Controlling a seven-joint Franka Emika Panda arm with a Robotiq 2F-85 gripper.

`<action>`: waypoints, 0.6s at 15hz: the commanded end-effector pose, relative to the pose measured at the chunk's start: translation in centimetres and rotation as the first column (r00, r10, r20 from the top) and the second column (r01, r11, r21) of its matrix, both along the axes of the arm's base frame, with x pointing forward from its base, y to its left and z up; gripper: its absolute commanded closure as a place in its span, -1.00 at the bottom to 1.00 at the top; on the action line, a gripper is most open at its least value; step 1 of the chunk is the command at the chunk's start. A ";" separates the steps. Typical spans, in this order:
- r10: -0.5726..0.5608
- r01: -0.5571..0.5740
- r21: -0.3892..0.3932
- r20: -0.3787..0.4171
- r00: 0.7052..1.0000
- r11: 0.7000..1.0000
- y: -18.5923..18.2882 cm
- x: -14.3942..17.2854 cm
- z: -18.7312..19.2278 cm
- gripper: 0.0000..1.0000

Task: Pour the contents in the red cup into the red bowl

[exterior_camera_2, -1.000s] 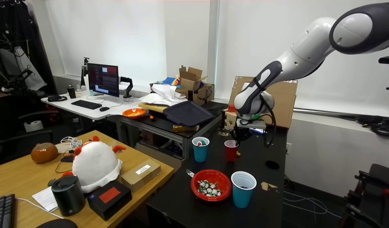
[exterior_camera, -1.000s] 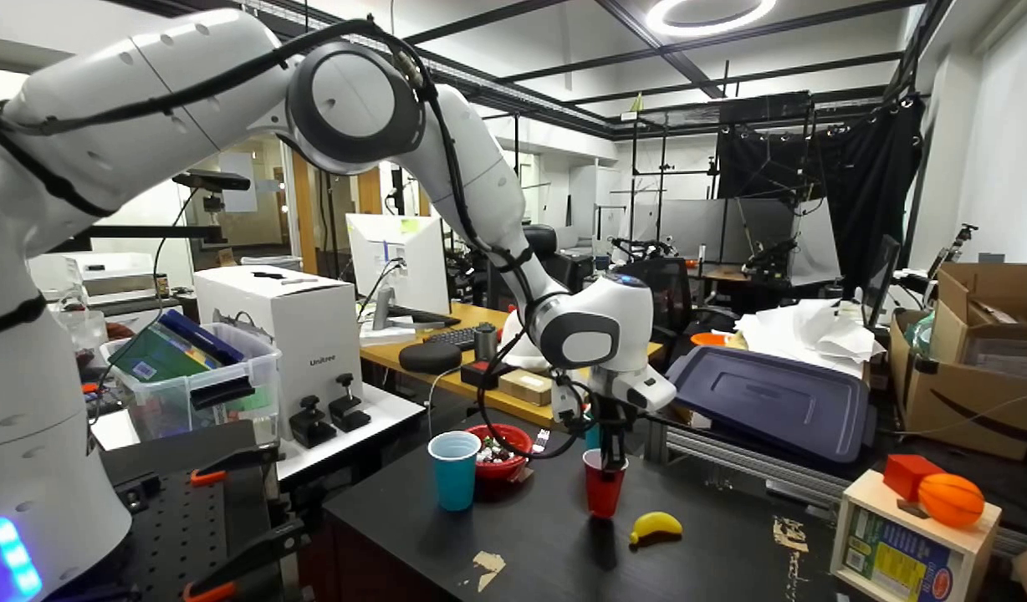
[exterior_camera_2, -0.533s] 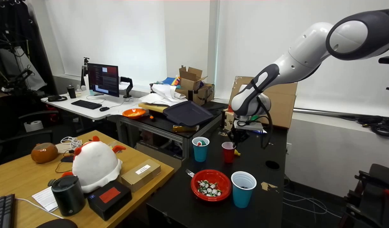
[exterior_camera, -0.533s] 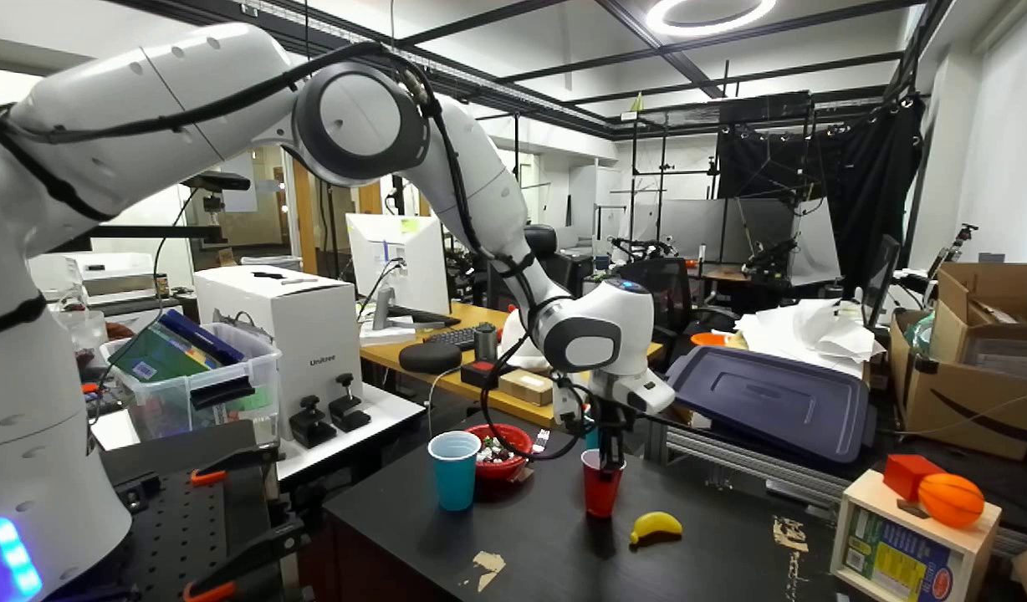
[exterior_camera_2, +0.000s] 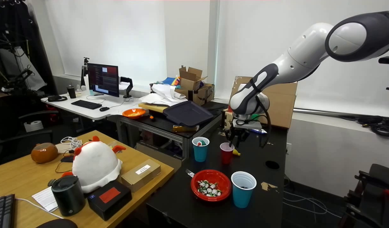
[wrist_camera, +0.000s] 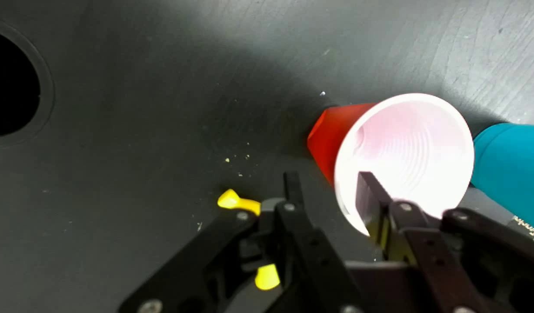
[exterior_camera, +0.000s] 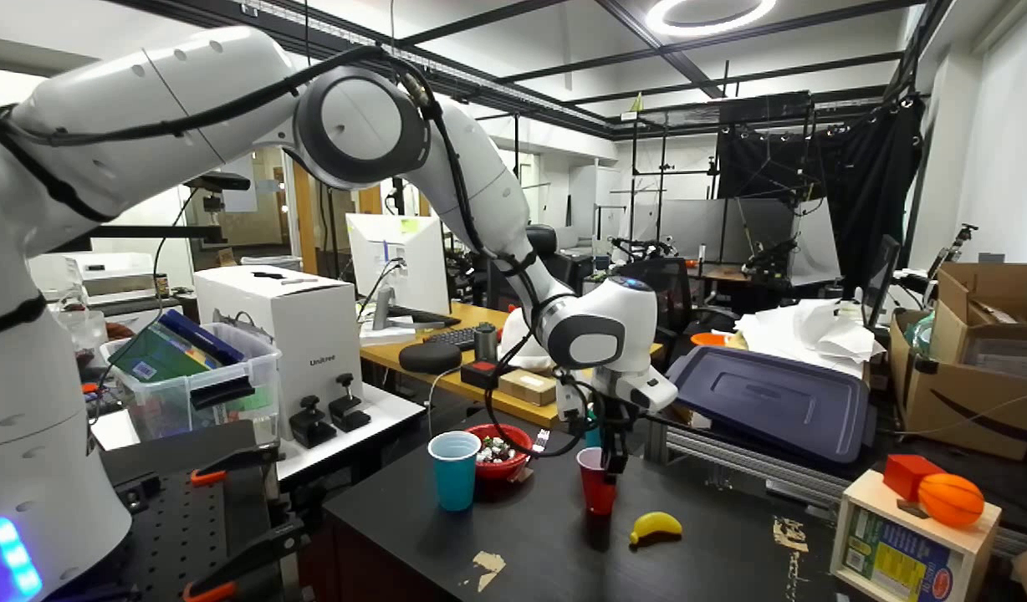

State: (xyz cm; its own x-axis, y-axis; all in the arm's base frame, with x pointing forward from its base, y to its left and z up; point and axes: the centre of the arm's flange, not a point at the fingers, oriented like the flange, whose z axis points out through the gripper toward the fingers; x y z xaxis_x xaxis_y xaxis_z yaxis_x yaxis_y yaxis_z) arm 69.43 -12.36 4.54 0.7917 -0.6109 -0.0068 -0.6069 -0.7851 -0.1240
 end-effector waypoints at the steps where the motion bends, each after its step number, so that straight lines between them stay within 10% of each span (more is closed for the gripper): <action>1: -0.005 0.005 0.007 0.015 1.000 1.000 0.7 0.3 2.7 -0.42; 5: 0.032 -0.032 -0.004 0.051 0.998 0.999 2.1 0.1 7.3 -0.98; 9: 0.087 -0.086 -0.026 0.066 0.994 0.996 4.5 -0.6 14.5 -1.00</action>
